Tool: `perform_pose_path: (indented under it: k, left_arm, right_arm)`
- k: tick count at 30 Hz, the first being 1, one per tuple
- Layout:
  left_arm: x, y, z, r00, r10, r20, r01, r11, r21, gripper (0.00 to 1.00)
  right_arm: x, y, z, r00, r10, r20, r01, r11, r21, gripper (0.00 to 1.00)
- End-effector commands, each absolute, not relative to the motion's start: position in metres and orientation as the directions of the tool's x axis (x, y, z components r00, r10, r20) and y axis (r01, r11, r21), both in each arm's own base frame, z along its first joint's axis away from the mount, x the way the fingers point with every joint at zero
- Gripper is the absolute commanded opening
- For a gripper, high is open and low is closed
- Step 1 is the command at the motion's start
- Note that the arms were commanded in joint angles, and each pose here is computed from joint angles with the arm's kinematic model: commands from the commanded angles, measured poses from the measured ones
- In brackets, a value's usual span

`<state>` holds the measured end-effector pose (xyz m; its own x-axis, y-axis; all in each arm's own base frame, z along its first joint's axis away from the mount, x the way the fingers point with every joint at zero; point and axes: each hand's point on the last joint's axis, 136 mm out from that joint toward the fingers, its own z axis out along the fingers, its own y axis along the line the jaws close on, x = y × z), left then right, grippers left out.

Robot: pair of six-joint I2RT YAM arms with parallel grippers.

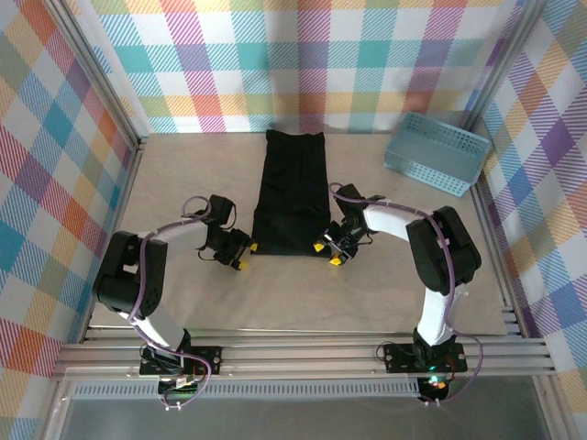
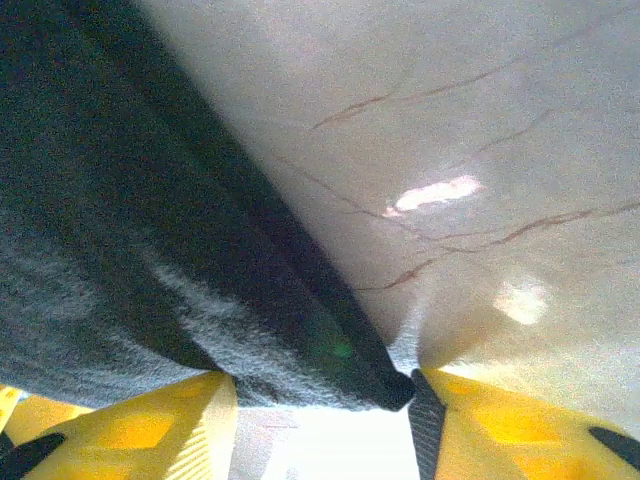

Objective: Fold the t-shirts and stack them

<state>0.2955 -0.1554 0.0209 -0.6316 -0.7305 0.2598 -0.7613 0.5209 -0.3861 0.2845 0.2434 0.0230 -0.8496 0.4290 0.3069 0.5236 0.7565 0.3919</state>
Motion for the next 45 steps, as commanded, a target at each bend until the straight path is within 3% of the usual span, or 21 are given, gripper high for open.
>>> perform_pose_path:
  k: [1, 5, 10, 13, 15, 17, 24, 32, 41, 45]
  left_arm:
    - [0.343, -0.176, 0.014, -0.678, -0.710, 0.192, -0.684, 0.513, -0.519, 0.47]
    - [0.361, -0.179, 0.023, -0.685, -0.712, 0.151, -0.659, 0.519, -0.545, 0.37]
    - [0.377, -0.181, 0.041, -0.692, -0.714, 0.103, -0.619, 0.515, -0.593, 0.32]
    - [0.370, -0.177, 0.056, -0.691, -0.717, 0.095, -0.619, 0.519, -0.589, 0.40]
    - [0.352, -0.170, 0.056, -0.687, -0.718, 0.112, -0.651, 0.539, -0.535, 0.53]
    - [0.337, -0.165, 0.054, -0.683, -0.719, 0.129, -0.673, 0.550, -0.494, 0.54]
    - [0.327, -0.162, 0.042, -0.681, -0.718, 0.142, -0.687, 0.561, -0.461, 0.41]
    - [0.314, -0.161, 0.037, -0.685, -0.713, 0.150, -0.695, 0.578, -0.428, 0.48]
    - [0.307, -0.174, 0.024, -0.706, -0.689, 0.165, -0.690, 0.615, -0.381, 0.44]
    - [0.319, -0.170, 0.019, -0.717, -0.686, 0.122, -0.678, 0.647, -0.348, 0.37]
  right_arm:
    - [0.300, 0.247, 0.014, -0.864, 0.421, 0.276, 0.502, 0.766, 0.402, 0.40]
    - [0.313, 0.251, 0.017, -0.876, 0.412, 0.249, 0.481, 0.772, 0.416, 0.24]
    - [0.325, 0.253, 0.030, -0.897, 0.398, 0.195, 0.442, 0.783, 0.437, 0.12]
    - [0.326, 0.252, 0.039, -0.901, 0.394, 0.183, 0.433, 0.783, 0.446, 0.07]
    - [0.325, 0.252, 0.042, -0.900, 0.396, 0.183, 0.435, 0.780, 0.450, 0.03]
    - [0.324, 0.253, 0.044, -0.898, 0.399, 0.188, 0.439, 0.775, 0.455, 0.00]
    - [0.316, 0.251, 0.046, -0.890, 0.402, 0.217, 0.456, 0.768, 0.450, 0.00]
    - [0.313, 0.250, 0.047, -0.886, 0.400, 0.234, 0.463, 0.762, 0.452, 0.00]
    - [0.311, 0.248, 0.044, -0.883, 0.397, 0.249, 0.468, 0.759, 0.452, 0.00]
    - [0.309, 0.247, 0.043, -0.883, 0.396, 0.253, 0.469, 0.759, 0.452, 0.00]
